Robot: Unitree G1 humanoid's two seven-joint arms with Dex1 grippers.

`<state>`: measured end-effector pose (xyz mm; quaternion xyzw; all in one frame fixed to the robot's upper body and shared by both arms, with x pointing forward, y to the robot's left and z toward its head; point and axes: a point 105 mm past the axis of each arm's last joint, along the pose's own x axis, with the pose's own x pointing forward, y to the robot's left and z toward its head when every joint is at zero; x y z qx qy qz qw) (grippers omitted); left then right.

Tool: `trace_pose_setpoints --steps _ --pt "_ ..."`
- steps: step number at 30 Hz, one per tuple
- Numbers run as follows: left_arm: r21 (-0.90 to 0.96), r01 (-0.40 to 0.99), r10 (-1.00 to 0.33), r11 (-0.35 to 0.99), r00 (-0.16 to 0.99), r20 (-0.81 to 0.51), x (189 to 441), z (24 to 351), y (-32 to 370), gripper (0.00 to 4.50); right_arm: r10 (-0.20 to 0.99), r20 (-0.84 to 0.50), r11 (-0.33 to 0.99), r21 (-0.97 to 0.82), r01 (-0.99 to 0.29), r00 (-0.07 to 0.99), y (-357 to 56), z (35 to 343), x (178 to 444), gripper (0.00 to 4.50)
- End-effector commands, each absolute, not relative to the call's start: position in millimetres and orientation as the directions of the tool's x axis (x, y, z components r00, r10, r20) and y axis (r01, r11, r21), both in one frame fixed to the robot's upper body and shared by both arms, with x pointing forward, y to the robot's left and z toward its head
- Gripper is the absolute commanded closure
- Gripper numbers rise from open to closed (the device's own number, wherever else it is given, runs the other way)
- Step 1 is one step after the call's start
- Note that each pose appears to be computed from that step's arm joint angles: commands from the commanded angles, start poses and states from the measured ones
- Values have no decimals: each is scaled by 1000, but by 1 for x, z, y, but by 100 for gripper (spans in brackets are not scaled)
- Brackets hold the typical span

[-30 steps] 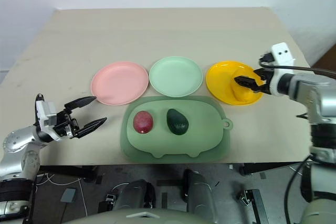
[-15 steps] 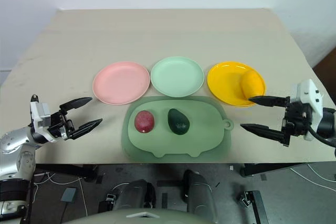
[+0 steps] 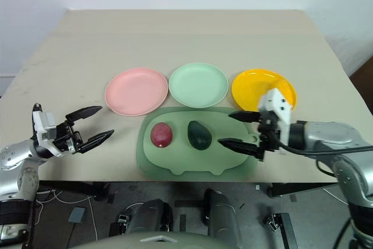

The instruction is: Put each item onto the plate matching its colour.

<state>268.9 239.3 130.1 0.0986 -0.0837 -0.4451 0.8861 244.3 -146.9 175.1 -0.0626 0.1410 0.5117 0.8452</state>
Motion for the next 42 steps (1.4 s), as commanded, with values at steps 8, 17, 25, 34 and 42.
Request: trace_pose_setpoints --steps 8,17,25,34,42 --pt "286 764 -807 579 587 64 266 141 236 0 745 -361 611 32 -791 561 -99 154 263 2" --pt "284 763 -805 580 590 61 266 139 236 0 709 -446 652 121 -749 546 -90 124 261 2" --pt "286 760 -802 584 594 61 266 140 237 0 661 -491 691 101 -716 568 -89 111 270 2" --pt "286 759 -802 585 594 62 267 140 236 0 674 -476 677 93 -730 564 -88 118 274 146" --pt "282 758 -800 588 596 66 268 138 234 0 663 -313 740 136 -658 680 -93 158 333 146"
